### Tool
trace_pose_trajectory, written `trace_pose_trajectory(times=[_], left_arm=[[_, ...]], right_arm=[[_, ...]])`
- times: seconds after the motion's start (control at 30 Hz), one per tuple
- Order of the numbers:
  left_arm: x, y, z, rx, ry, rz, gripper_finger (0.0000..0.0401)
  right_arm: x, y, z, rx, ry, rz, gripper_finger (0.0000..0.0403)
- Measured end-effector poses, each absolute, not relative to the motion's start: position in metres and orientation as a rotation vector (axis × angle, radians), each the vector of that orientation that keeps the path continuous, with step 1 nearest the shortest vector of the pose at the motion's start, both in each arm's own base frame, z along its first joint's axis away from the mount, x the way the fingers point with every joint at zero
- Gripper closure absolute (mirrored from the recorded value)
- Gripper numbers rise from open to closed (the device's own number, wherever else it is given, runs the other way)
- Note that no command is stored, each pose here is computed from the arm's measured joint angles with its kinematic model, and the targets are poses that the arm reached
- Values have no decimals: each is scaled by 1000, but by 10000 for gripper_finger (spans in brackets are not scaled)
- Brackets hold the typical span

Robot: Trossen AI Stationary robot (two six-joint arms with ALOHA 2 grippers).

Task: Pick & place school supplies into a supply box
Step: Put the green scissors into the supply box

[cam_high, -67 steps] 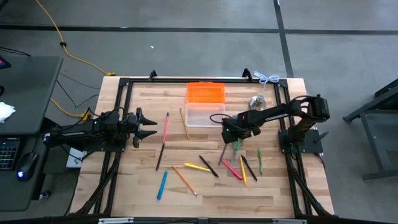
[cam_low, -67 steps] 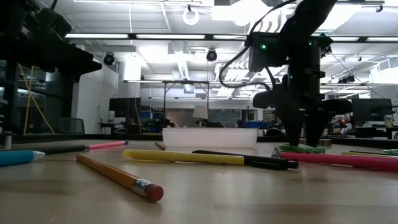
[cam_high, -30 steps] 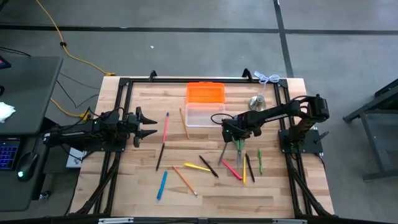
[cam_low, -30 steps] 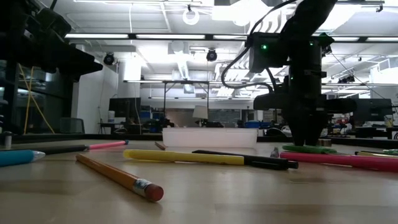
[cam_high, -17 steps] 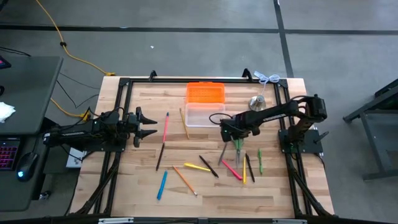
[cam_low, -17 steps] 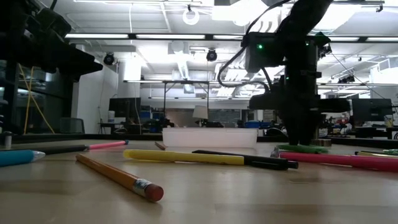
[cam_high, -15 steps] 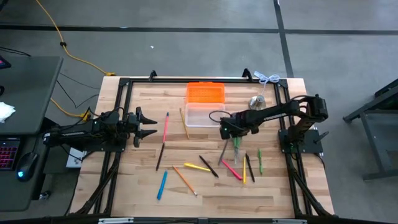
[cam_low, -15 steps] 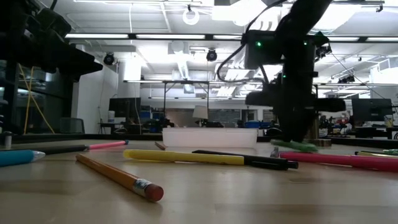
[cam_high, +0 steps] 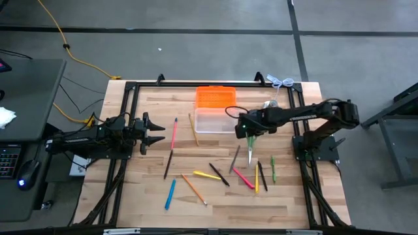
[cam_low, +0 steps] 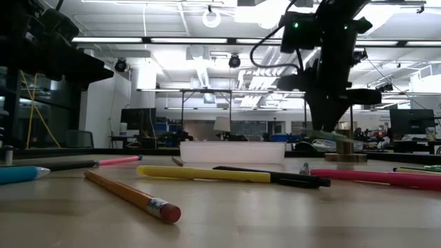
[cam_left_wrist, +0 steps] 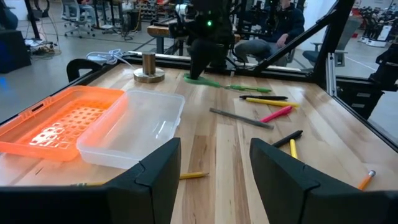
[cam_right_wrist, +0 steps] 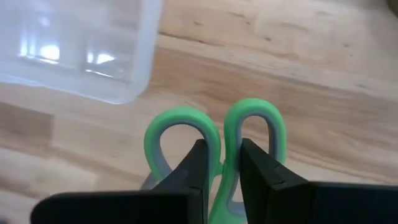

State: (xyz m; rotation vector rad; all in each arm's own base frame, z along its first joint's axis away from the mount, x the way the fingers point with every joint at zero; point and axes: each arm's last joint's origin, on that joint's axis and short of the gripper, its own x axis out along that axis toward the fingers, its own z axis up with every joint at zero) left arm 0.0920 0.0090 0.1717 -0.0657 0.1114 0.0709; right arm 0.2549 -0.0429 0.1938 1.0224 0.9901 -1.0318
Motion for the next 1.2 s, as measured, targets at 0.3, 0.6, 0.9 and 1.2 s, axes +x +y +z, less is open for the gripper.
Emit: trace_pose_trajectory(times=[0.3,0.6,0.9,1.2], left_arm=[[92,9,172,-66,112,70,178],[92,9,172,-66,111,68,178],[92,9,172,-67,111,69,178],[92,9,172,-67,112,69,178]], right_arm=[[236,-49,237,999,828,-900,362],[220,-50,279,901,606,-699,360],[222,-48,312,812,369,-458,359],[232,-44,340,710,161,-149,360]])
